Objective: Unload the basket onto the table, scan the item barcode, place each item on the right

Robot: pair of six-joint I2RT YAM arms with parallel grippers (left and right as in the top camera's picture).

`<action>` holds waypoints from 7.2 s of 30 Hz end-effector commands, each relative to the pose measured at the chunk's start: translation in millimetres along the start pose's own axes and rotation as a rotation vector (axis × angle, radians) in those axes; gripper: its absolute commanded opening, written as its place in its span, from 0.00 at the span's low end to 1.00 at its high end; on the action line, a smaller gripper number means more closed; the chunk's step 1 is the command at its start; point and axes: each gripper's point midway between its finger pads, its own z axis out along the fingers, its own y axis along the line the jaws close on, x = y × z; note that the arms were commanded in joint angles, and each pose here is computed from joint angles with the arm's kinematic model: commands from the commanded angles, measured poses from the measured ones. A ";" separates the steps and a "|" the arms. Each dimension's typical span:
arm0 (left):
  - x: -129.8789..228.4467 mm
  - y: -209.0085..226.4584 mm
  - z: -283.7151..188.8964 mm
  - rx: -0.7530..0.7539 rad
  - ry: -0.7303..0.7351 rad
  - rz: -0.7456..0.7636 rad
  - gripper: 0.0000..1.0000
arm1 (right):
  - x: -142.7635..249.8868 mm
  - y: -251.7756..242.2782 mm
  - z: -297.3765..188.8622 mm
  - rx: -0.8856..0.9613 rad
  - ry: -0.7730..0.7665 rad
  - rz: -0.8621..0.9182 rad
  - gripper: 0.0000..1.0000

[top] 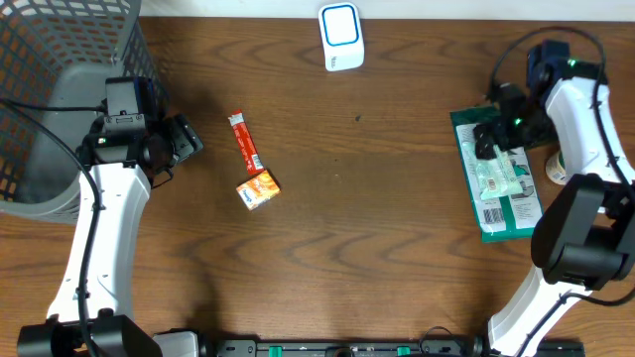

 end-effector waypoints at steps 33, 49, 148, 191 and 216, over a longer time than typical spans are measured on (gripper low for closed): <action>-5.2 3.6 -5.0 -0.008 -0.021 -0.017 0.84 | -69.4 413.5 5.2 -0.214 -0.456 -0.223 0.92; -5.1 3.6 -5.0 -0.008 -0.021 -0.017 0.84 | -46.0 469.5 36.1 -0.262 -0.628 -0.287 0.99; -5.1 3.6 -5.0 -0.008 -0.021 -0.017 0.84 | 67.9 235.6 74.7 -0.291 0.017 0.496 0.01; -5.1 3.7 -4.9 -0.008 -0.021 -0.017 0.84 | 51.1 268.6 68.9 -0.173 -0.159 0.374 0.01; -5.1 3.7 -4.9 -0.008 -0.021 -0.017 0.84 | 20.6 311.7 -18.6 -0.459 -0.276 0.147 0.13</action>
